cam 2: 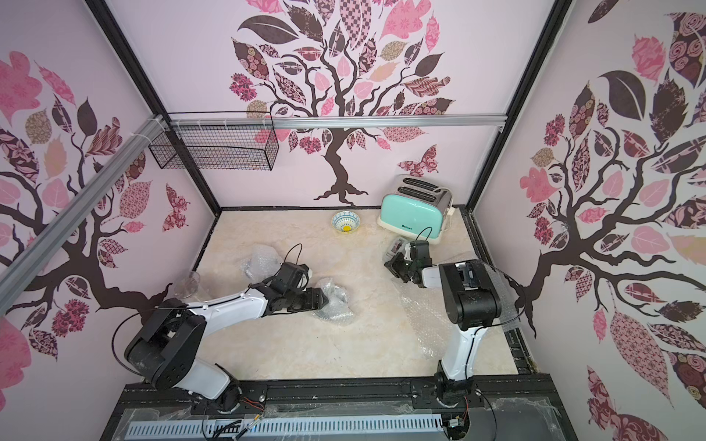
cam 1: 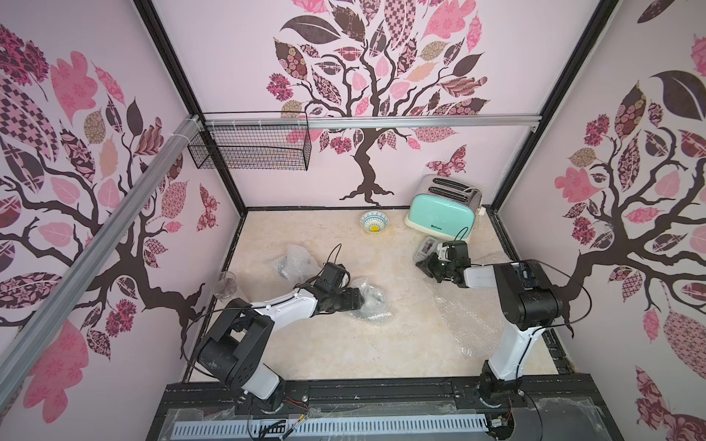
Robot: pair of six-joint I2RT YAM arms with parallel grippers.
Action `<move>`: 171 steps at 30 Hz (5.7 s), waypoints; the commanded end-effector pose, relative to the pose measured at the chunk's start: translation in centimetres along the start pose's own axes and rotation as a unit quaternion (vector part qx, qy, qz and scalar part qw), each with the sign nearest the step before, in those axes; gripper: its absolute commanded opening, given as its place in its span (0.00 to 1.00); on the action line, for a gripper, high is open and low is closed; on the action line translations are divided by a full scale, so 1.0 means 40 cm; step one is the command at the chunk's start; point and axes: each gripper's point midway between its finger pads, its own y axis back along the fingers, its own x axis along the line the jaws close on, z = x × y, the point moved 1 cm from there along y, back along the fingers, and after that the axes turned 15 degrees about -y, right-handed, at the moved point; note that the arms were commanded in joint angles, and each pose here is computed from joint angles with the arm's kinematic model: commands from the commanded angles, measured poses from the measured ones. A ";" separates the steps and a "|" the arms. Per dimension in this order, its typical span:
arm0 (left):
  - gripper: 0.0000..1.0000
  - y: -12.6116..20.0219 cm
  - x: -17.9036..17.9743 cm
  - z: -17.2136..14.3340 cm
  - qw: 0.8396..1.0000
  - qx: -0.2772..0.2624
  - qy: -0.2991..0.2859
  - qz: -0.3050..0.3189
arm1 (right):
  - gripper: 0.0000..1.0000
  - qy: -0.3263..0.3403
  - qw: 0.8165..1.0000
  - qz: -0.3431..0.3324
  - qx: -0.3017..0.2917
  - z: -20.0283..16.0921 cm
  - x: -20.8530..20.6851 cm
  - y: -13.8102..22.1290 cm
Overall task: Wrap bowls in bubble wrap
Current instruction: Tear off the tape using the Tape Cutter, then stick the tape on the bubble wrap.
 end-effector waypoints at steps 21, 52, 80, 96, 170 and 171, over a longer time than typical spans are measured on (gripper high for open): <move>0.76 -0.012 0.010 -0.027 1.000 0.019 -0.002 0.004 | 0.00 -0.060 0.994 -0.091 0.011 -0.030 -0.135 -0.033; 0.76 -0.008 0.005 -0.021 1.000 0.015 -0.004 0.002 | 0.00 0.287 0.919 0.150 0.223 -0.600 0.228 0.232; 0.76 -0.008 0.006 -0.022 1.000 0.016 -0.005 0.004 | 0.00 0.456 0.842 0.196 0.209 -0.712 0.121 0.196; 0.76 -0.010 0.003 -0.020 1.000 0.017 -0.005 0.002 | 0.00 0.518 0.802 0.255 0.156 -0.714 0.137 0.203; 0.76 -0.023 -0.003 -0.029 1.000 0.028 -0.007 -0.003 | 0.02 0.633 0.712 0.301 0.042 -0.692 0.033 0.117; 0.76 -0.023 -0.003 -0.029 1.000 0.027 -0.007 -0.004 | 0.01 0.634 0.712 0.299 0.041 -0.691 0.033 0.116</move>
